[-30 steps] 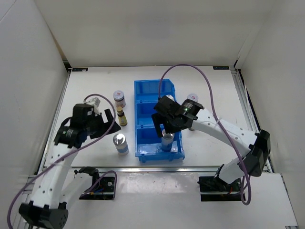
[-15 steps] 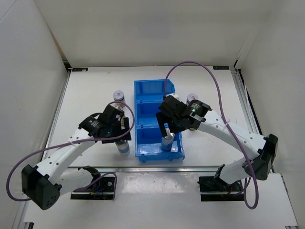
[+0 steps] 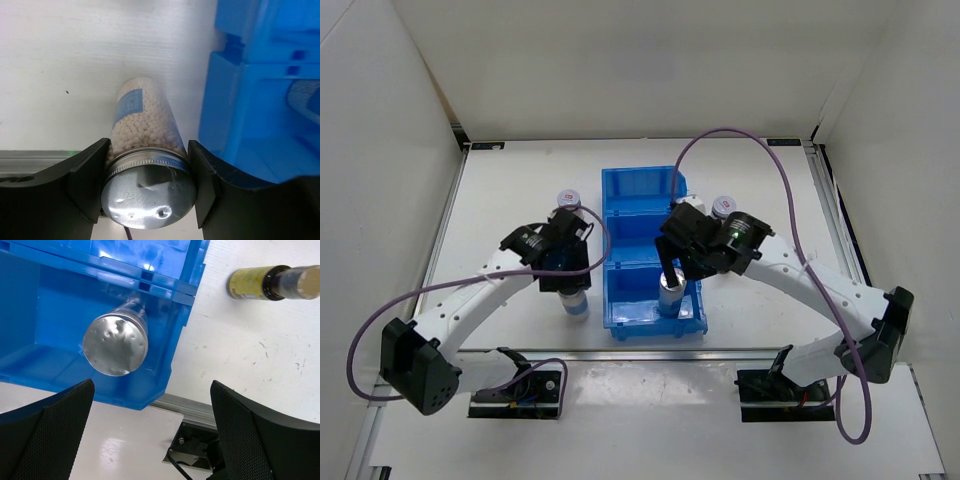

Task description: Organize the condiment bottles

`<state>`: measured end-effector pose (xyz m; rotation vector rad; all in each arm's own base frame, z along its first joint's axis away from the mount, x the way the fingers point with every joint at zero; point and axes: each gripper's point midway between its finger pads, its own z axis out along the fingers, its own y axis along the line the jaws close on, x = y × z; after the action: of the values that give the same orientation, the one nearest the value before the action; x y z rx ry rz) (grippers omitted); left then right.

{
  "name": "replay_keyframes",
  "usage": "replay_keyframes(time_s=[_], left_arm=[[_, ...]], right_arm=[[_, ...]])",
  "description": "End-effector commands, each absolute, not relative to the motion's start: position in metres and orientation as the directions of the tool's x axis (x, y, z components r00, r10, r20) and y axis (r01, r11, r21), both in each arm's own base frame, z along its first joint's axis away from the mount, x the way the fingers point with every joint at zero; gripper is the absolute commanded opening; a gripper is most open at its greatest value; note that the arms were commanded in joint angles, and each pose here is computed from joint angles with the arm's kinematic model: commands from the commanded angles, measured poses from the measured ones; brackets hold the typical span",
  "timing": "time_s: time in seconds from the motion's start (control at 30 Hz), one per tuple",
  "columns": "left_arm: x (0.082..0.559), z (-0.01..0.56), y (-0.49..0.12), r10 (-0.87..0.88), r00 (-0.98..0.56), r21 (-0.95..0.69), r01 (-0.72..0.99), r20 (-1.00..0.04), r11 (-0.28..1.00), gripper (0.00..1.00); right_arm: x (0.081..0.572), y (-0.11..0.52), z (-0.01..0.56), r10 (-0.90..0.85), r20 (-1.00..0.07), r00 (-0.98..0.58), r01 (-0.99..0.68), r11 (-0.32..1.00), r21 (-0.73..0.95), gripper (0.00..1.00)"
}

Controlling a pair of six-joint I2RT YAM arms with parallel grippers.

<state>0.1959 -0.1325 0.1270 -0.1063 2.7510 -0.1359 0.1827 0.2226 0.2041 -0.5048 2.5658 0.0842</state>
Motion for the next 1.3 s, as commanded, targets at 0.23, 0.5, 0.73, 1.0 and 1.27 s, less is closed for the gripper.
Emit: replay_keyframes(time_s=[0.23,0.5,0.73,1.0,1.27], left_arm=[[0.227,0.276,-0.182,-0.027,-0.808,-0.194,0.108,-0.589,0.975,0.21],[0.223,0.263,-0.249,0.073,-0.812,-0.190,0.222,-0.579,0.956,0.21],[0.231,0.215,-0.275,0.162,-0.814,-0.159,0.296,-0.558,0.942,0.31],[0.234,0.172,-0.283,0.229,-0.854,-0.133,0.324,-0.468,0.937,0.33],[0.236,0.143,-0.279,0.258,-0.873,-0.107,0.328,-0.413,0.939,0.54]], right_arm=[[0.184,0.177,0.245,-0.231,-0.612,-0.756,-0.268,0.963,-0.033,1.00],[0.189,0.152,0.256,-0.184,-0.651,-0.737,-0.200,0.978,-0.050,1.00],[0.197,0.138,0.266,-0.131,-0.659,-0.741,-0.138,0.990,-0.041,1.00],[0.195,0.134,0.265,-0.121,-0.653,-0.747,-0.119,0.992,-0.048,1.00],[0.195,0.135,0.243,-0.140,-0.606,-0.783,-0.106,0.990,-0.091,1.00]])
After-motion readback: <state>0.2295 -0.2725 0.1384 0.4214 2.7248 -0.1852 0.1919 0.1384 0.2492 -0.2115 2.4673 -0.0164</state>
